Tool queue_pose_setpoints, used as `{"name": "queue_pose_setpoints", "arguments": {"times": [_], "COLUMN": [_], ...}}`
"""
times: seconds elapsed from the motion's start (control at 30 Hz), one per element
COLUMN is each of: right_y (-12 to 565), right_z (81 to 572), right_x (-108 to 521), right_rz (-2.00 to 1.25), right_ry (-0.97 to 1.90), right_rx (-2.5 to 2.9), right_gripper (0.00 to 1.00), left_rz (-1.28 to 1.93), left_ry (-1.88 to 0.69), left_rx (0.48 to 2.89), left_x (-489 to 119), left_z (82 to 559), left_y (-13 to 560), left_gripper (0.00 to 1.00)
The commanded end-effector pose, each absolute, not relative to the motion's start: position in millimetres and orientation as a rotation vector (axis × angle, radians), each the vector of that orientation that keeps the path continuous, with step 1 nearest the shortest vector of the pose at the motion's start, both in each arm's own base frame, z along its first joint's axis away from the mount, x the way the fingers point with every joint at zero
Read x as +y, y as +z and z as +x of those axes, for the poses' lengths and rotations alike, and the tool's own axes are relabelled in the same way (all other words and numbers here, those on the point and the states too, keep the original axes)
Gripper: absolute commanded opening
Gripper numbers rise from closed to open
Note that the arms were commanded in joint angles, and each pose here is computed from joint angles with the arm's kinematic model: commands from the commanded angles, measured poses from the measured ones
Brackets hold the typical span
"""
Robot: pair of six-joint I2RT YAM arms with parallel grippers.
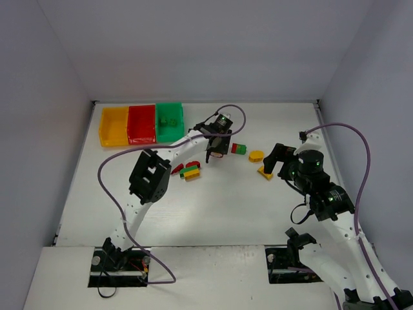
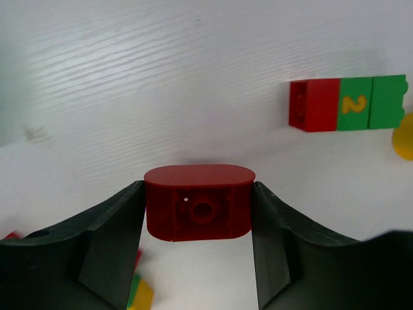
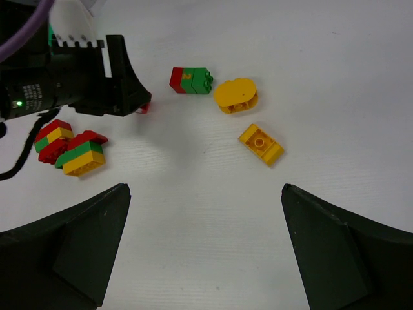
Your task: Sort the legos into containers by color
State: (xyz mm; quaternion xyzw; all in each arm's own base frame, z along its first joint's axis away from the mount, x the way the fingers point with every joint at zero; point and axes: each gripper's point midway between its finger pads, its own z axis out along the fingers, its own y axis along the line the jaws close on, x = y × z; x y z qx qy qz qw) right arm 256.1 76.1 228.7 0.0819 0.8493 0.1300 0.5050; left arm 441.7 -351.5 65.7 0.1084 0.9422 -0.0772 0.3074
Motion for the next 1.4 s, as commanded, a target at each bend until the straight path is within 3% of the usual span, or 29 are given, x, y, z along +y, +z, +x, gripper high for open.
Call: {"name": "queue_pose_setpoints", "arguments": {"times": [0.0, 0.17, 0.4, 0.63, 0.77, 0.83, 0.87, 0.9, 0.97, 1.37], "right_y": [246.3, 246.6, 242.0, 242.4, 245.9, 247.5, 246.9, 246.2, 243.6, 230.3], "right_z": [262.4, 263.8, 268.4, 270.3, 267.9, 267.2, 266.7, 266.6, 266.9, 277.4], "right_x": [79.4, 79.3, 79.7, 79.5, 79.3, 79.2, 78.9, 79.0, 81.0, 105.4], "right_rz": [0.195, 0.180, 0.173, 0.176, 0.183, 0.187, 0.190, 0.191, 0.184, -0.010], "right_ry": [0.347, 0.336, 0.319, 0.314, 0.325, 0.330, 0.329, 0.332, 0.337, 0.385], "right_rx": [1.983, 1.985, 2.004, 2.003, 1.989, 1.985, 1.984, 1.986, 1.995, 2.078], "right_gripper": [1.00, 1.00, 1.00, 1.00, 1.00, 1.00, 1.00, 1.00, 1.00, 1.00], "left_rz": [0.170, 0.010, -0.180, -0.255, -0.269, -0.270, -0.276, -0.290, -0.324, -0.808], "left_ry": [-0.211, -0.118, 0.060, 0.129, 0.148, 0.128, 0.138, 0.123, 0.158, 0.430], "left_rx": [2.307, 2.260, 2.239, 2.229, 2.263, 2.240, 2.283, 2.227, 2.264, 2.238], "left_x": [-308.9, -215.7, -94.0, -44.5, -36.8, -37.0, -35.6, -33.0, -25.4, 64.0], "left_z": [458.8, 471.6, 499.8, 555.4, 561.1, 550.5, 537.6, 529.8, 506.7, 359.3], "left_y": [174.3, 213.9, 217.6, 208.1, 204.9, 221.3, 202.9, 225.7, 209.8, 198.6], "left_gripper": [0.20, 0.20, 0.21, 0.28, 0.32, 0.45, 0.61, 0.69, 0.82, 0.84]}}
